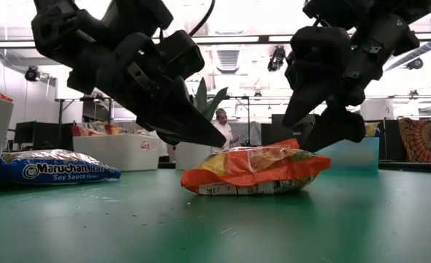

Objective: Sort Maruchan noodles
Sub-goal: Put the orange noodle pack into the gray bin

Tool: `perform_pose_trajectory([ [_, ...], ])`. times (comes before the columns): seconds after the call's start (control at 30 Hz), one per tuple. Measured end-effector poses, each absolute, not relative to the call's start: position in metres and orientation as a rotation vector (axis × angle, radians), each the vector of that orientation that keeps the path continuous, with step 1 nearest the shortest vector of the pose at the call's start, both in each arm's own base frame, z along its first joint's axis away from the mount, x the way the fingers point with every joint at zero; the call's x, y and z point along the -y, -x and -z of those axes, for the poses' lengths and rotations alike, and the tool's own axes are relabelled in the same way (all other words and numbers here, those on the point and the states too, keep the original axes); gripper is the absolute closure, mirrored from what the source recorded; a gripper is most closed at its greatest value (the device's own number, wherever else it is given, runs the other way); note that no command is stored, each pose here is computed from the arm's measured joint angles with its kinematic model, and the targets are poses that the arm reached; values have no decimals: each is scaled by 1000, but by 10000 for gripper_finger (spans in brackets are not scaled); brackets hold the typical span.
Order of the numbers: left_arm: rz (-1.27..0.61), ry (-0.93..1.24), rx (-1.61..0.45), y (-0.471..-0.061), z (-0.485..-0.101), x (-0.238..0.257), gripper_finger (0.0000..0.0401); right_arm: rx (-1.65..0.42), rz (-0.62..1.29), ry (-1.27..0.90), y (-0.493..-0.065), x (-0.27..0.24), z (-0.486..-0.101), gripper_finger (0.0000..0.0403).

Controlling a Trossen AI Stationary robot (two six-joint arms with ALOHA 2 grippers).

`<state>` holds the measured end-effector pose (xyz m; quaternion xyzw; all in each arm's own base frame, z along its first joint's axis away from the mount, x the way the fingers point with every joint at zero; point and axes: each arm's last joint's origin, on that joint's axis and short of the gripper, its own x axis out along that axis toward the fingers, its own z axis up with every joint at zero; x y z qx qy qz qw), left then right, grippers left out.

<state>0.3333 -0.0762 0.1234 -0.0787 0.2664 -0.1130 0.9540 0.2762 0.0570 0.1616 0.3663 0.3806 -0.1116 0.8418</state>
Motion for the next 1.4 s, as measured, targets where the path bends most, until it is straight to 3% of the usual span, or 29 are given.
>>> perform_pose_trajectory([
  [0.17, 229, 175, -539, -335, -118, 77, 399, -741, 225, -817, -273, -56, -155, 67],
  [0.7, 223, 195, -548, -338, -110, 70, 401, -622, 248, -848, -266, -53, -136, 68],
  [0.9, 220, 194, -549, -338, -109, 69, 401, -582, 148, -859, -280, -59, -120, 69],
  [1.27, 222, 197, -547, -338, -109, 69, 401, -514, 25, -855, -292, -61, -104, 79],
  [1.4, 223, 198, -543, -338, -109, 69, 401, -512, 8, -827, -293, -62, -105, 104],
])
